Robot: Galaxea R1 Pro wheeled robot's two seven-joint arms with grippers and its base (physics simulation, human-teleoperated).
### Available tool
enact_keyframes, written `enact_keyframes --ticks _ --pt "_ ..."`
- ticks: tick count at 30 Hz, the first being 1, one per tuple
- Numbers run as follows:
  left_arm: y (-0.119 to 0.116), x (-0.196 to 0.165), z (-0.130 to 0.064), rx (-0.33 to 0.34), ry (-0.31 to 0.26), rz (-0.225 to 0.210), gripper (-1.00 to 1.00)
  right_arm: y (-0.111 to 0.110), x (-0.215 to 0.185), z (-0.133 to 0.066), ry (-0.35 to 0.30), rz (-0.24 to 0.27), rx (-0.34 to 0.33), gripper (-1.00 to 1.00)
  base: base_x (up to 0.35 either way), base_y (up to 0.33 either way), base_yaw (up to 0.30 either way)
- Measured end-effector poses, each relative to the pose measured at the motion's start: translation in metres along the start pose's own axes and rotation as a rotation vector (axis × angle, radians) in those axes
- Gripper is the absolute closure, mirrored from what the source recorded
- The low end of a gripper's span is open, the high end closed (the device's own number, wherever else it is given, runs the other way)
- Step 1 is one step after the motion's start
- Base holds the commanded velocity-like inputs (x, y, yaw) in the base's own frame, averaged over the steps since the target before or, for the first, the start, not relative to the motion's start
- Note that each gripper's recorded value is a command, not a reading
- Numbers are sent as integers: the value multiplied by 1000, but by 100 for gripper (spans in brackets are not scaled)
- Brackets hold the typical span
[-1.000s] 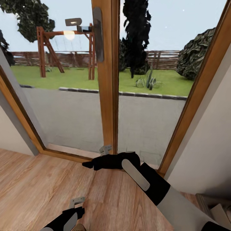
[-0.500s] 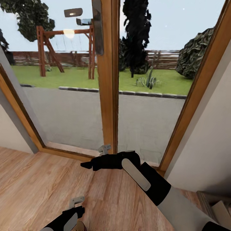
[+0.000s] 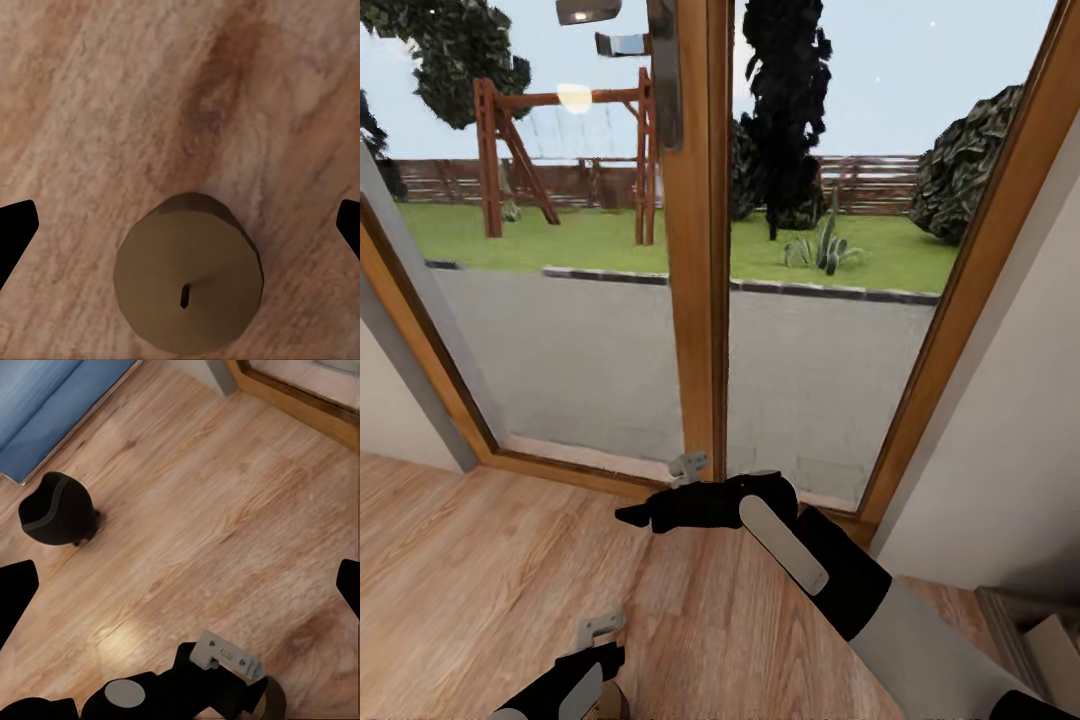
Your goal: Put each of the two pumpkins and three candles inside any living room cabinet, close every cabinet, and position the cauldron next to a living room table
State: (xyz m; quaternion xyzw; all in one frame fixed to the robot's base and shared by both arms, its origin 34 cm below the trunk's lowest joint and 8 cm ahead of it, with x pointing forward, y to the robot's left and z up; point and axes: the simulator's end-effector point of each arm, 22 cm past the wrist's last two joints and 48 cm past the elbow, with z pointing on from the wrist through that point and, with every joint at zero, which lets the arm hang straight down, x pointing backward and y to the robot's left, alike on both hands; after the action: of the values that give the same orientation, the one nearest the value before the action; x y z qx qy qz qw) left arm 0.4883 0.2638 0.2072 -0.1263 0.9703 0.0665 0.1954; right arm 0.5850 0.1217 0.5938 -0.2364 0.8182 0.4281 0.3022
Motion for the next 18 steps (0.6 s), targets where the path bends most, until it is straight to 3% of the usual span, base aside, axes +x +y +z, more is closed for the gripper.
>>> enact_keyframes --ticks 18 --pt "2 35 21 -17 71 17 -100 -28 28 20 40 61 -1 -100 0 0 0"
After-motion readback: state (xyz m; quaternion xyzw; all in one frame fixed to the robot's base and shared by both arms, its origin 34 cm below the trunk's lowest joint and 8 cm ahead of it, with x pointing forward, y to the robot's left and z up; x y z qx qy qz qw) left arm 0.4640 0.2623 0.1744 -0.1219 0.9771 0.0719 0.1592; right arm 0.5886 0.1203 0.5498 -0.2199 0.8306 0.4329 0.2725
